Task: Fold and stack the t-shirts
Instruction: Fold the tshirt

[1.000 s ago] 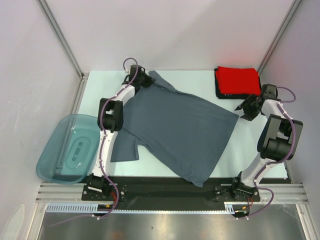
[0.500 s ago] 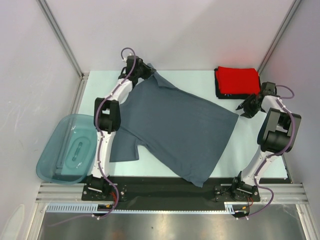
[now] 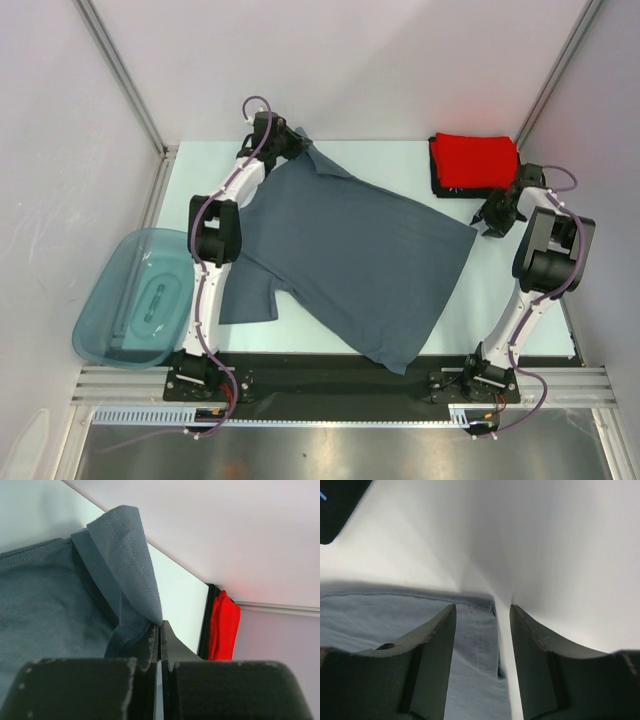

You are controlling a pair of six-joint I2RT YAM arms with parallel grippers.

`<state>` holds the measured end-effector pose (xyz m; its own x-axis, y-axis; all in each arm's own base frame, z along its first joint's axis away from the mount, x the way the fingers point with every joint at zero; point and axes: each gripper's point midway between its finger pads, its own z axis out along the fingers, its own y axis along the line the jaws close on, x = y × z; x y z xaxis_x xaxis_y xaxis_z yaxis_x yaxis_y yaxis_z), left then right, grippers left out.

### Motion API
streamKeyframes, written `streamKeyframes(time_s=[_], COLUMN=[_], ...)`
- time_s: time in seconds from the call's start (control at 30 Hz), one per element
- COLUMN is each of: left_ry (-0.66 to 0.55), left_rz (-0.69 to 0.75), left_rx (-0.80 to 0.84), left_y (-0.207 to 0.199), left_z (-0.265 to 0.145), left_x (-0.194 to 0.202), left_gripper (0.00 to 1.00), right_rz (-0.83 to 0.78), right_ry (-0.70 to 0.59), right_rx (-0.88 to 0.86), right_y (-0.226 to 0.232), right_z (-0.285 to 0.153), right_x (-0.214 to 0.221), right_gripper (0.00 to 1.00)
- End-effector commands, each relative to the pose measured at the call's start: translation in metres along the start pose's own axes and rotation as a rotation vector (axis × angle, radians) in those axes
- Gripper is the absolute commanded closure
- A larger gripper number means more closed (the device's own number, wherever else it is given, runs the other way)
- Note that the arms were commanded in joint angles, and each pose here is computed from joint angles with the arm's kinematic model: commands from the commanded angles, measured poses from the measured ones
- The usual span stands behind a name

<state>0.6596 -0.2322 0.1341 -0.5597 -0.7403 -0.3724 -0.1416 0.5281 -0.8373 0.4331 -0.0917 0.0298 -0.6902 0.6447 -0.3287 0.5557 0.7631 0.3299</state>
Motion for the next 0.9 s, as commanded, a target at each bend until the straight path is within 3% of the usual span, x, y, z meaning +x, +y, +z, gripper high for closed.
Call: streamKeyframes(time_s=[0.0,0.23,0.33,0.57,0.87], left_ry=[-0.033,-0.033,-0.025,-0.028,-0.037], left_rz=[0.033,0.024,0.008,0.01,0.038], left_rx=[0.097,0.095,0.096,0.108,0.089], left_y=[-0.054,-0.054,-0.054,-0.061,-0.068], left_z=[-0.026,-0.027,-0.026,-0.031,-0.048], left_x=[-0.018,-0.018,-0.016,-0.018,-0.027], left_gripper=[1.0,1.0,1.0,1.0,1.0], right_rz=[-0.065,-0.103,-0.093,-0.107,-0.143], right_ry=[-0.013,0.014,0.011,-0.058,-0.113], right_rx=[0.009,0.023,0.075,0.103,0.09], right_y=[0.002,0.006,-0.003,-0.002,0.01], right_z=[0.003,0.012,0.014,0.005,-0.023], right_x=[-0.009,-0.005,-0.008,-0.03,-0.037], right_gripper=[0.49,0.63,0.79,1.0,1.0])
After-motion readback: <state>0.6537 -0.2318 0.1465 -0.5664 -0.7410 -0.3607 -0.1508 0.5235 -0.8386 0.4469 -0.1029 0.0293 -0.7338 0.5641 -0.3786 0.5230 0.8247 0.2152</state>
